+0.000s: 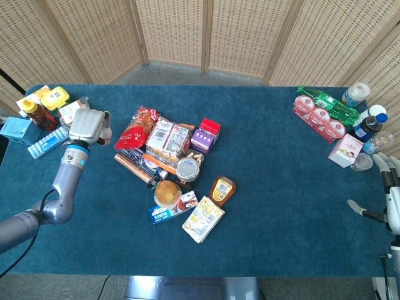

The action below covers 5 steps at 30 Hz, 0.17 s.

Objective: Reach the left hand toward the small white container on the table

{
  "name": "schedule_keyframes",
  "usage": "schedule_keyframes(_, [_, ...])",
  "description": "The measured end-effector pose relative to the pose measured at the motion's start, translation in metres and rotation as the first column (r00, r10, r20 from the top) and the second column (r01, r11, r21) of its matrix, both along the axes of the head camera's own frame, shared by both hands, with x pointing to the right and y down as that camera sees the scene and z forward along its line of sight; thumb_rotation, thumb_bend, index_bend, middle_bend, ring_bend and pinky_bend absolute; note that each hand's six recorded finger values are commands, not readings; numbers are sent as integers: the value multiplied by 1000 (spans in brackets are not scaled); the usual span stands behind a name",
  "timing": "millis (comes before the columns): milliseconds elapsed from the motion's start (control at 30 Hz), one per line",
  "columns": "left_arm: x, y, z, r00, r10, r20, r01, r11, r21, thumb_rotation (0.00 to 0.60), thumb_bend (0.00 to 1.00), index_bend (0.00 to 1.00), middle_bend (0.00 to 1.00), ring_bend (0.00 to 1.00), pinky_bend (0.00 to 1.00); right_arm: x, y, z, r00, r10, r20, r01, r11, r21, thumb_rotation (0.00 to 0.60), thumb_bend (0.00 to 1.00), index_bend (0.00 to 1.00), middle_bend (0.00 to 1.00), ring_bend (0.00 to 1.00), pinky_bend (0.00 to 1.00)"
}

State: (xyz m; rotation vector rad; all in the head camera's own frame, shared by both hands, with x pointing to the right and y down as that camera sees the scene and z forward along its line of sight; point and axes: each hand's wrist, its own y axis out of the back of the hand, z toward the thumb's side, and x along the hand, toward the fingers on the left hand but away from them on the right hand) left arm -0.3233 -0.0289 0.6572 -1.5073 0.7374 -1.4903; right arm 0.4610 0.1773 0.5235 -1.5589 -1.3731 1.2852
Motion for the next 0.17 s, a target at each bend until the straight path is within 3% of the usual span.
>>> schedule_keyframes(167, [4,-3,-33,1000,12,-8,-12,999,42,600,155,658,739,654,751,-1,1,-3,1000,-2,6,2,1000,6,600,0,0,0,0,0])
